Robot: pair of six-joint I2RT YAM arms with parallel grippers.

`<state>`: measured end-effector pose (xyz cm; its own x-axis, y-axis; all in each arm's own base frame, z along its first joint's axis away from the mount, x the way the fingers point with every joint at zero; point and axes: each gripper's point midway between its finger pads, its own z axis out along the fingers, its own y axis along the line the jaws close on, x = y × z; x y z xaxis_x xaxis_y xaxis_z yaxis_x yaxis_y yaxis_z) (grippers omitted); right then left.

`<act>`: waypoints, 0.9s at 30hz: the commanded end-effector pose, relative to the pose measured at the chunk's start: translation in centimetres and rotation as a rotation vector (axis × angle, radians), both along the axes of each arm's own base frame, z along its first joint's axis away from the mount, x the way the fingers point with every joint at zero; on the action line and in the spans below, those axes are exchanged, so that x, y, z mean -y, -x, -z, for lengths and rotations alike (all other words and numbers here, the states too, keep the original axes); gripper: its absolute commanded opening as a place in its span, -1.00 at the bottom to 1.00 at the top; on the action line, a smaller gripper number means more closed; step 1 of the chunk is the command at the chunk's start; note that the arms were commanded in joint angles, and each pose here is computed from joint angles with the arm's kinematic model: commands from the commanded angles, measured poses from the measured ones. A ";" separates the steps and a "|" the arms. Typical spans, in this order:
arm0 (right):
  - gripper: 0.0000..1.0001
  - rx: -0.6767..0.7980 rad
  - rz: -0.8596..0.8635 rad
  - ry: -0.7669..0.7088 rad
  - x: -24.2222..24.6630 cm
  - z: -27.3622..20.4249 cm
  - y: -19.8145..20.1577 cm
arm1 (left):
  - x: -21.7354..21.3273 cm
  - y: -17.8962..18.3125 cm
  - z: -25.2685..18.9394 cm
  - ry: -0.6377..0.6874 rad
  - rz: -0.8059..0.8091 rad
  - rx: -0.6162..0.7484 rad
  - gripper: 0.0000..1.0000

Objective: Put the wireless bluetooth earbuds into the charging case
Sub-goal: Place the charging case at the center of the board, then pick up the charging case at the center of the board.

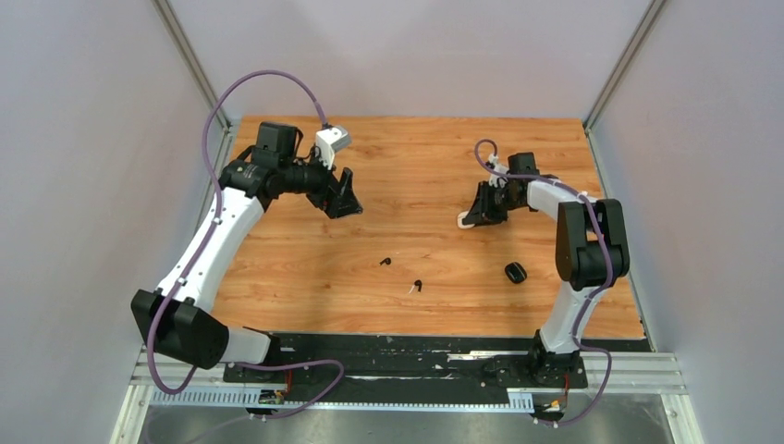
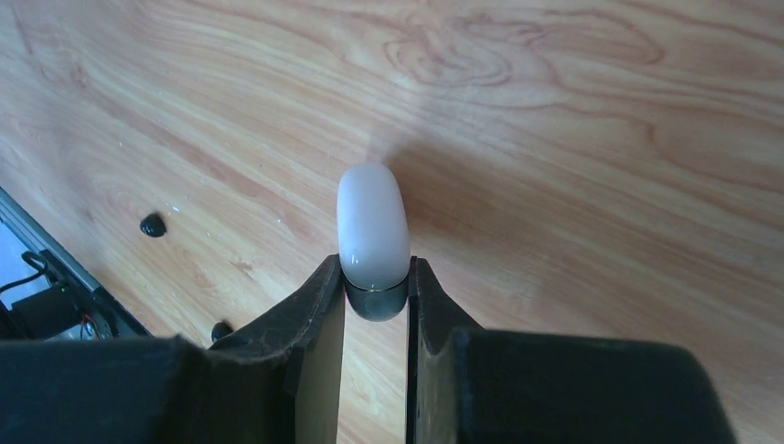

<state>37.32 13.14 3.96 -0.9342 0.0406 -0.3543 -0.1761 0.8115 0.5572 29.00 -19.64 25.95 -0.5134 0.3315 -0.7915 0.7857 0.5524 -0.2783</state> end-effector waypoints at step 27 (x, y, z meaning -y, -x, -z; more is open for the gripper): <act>0.40 0.301 0.049 0.312 9.9 -6.4 0.7 | -0.1 -2.2 -1.7 0.009 -0.087 0.059 0.93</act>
<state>40.08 3.76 7.15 -0.8514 0.1265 -0.5090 -0.0758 0.9306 0.3580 29.09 -19.34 26.26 -0.5071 0.3292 -0.7965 0.7794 0.5697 -0.2608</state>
